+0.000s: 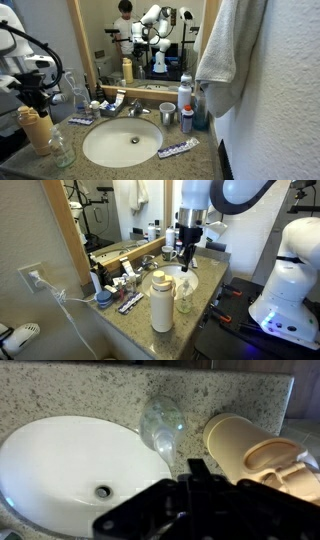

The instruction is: Press the top of the clear bottle

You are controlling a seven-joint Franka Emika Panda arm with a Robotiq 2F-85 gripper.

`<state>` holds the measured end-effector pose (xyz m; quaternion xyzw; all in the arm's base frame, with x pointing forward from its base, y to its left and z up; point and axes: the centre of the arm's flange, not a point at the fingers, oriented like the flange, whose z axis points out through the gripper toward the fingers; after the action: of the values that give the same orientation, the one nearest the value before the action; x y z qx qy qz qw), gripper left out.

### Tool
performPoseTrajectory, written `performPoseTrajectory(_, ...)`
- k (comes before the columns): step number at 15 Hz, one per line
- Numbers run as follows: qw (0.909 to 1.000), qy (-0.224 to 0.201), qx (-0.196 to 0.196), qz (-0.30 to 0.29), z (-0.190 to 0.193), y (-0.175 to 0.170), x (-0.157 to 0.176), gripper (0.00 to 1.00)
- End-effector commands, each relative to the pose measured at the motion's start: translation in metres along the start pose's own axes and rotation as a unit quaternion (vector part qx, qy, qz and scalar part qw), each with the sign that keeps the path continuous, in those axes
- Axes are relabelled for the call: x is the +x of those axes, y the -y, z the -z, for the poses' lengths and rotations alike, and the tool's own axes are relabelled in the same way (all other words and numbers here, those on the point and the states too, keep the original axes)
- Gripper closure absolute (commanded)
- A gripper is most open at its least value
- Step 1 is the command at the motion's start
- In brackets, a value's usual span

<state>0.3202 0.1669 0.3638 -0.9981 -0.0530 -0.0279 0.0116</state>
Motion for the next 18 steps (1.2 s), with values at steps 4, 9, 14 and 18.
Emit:
performPoseTrajectory(4,0.9993,0.002,0.008,-0.037,-0.009,-0.02,-0.002,0.99)
performPoseTrajectory(9,0.9986,0.024,0.013,-0.046,-0.02,-0.024,-0.001,1.0)
performPoseTrajectory(14,0.9976,0.044,0.017,-0.051,-0.036,-0.027,0.0,1.0)
performPoseTrajectory(18,0.9969,0.054,0.018,-0.054,-0.046,-0.029,0.0,1.0)
